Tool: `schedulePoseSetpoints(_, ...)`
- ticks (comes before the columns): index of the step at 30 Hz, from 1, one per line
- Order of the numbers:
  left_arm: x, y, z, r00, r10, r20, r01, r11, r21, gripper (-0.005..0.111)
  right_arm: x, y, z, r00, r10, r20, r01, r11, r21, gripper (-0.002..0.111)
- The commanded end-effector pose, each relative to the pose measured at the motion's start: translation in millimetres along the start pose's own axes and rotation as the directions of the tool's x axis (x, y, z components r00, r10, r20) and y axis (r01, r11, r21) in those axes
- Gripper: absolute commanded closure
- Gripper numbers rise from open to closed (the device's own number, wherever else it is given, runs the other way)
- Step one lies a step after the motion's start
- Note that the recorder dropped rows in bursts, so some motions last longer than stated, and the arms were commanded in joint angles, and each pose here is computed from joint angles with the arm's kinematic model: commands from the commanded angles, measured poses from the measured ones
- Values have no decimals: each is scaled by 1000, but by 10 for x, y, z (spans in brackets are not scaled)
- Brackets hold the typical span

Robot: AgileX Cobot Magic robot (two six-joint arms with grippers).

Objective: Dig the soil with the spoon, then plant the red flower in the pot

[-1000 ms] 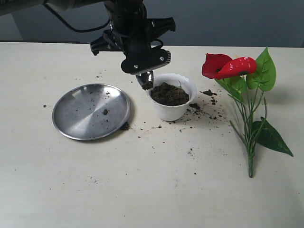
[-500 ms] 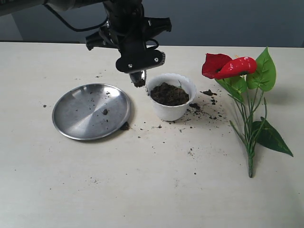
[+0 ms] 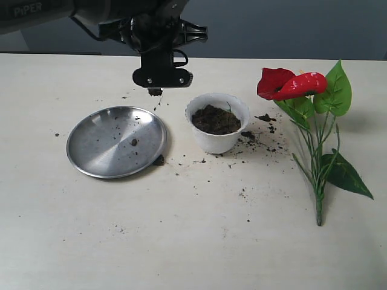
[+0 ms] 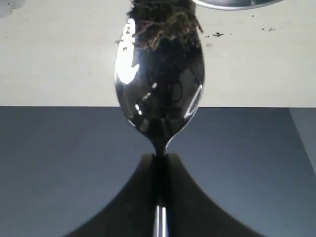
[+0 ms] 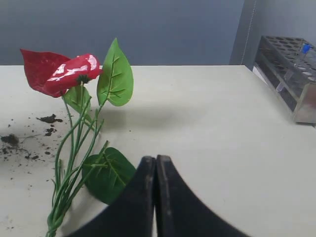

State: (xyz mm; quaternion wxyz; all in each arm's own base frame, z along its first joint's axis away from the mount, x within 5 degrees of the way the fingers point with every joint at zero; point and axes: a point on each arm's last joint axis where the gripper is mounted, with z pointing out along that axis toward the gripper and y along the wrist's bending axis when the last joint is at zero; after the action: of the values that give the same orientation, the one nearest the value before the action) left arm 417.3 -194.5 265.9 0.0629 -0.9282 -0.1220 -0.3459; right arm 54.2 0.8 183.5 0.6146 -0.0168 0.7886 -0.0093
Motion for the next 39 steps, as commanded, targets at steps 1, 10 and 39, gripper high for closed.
schedulePoseSetpoints(1, -56, 151, 88, 994, 92, -56, -94, 995, -28, 106, -8, -3, -4, 1000, -2, 15, 2, 1000, 5, 109)
schedulePoseSetpoints(10, -86, 256, 82, 967, 210, -146, -209, 978, 22, 106, -4, -3, -4, 1000, -2, 10, 2, 1000, 5, 109)
schedulePoseSetpoints(39, -149, 596, -117, 974, -36, -222, -14, 975, -221, 106, -8, -3, -4, 1000, -2, 15, 2, 1000, 5, 109)
